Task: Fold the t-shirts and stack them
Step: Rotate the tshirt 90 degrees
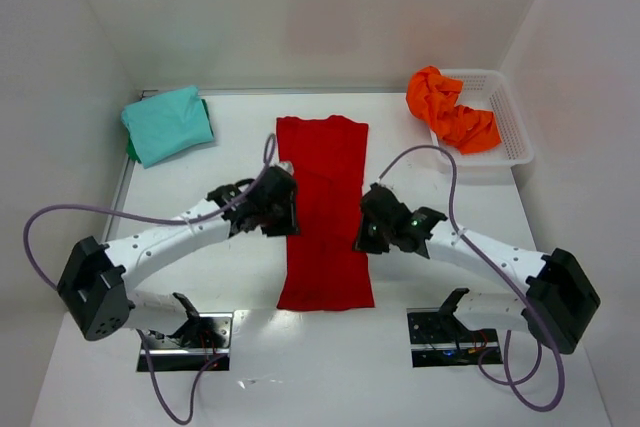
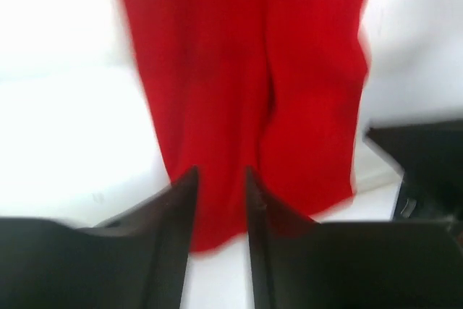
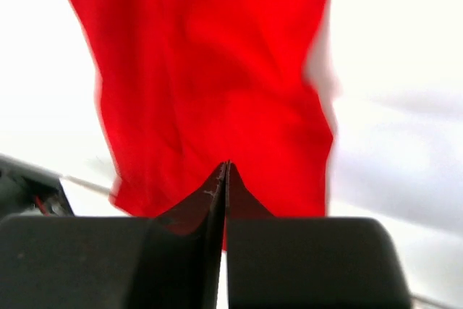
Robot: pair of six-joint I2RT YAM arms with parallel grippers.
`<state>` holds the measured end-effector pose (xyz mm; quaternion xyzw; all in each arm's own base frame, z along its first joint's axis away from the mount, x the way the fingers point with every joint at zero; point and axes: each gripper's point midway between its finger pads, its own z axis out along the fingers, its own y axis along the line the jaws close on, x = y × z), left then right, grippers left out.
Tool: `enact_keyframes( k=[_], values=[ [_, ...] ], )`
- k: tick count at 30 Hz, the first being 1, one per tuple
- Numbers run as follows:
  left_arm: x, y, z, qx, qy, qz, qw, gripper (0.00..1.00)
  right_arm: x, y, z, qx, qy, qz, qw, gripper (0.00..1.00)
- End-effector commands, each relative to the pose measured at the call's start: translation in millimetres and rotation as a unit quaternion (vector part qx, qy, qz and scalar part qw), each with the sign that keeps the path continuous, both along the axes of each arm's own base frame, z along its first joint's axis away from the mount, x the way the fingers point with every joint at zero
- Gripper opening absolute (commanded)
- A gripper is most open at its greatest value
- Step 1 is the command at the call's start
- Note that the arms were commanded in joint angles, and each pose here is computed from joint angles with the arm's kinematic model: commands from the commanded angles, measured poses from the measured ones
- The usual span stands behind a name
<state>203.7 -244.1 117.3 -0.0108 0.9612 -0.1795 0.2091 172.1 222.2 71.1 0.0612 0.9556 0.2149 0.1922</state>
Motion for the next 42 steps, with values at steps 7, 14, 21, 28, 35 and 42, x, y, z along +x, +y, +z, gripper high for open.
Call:
enact_keyframes(
  k=[7,14,21,28,35,42],
  values=[
    [158.7,47.8,9.8,0.018,-0.097,0.057,0.993,0.00,164.5,1.8,75.5,-0.013,-0.169,-0.070,0.983,0.00],
    [244.7,47.5,-29.5,0.023,-0.091,0.035,0.995,0.00,251.0,-31.0,55.5,-0.079,-0.180,-0.107,0.975,0.00],
    [289.9,45.7,-46.8,0.023,-0.085,0.043,0.995,0.00,282.4,-30.2,24.6,-0.121,-0.170,-0.094,0.973,0.00],
    [308.1,47.8,-79.1,0.045,-0.058,0.041,0.996,0.00,298.9,-27.6,-14.8,-0.146,-0.146,-0.073,0.976,0.00],
    [319.2,60.6,-91.4,0.047,-0.035,0.048,0.997,0.00,315.2,-22.4,-44.6,-0.155,-0.118,-0.062,0.979,0.00],
    [331.6,59.0,-109.1,0.051,-0.009,0.036,0.998,0.00,334.5,-27.2,-59.4,-0.156,-0.103,-0.064,0.980,0.00]
  ],
)
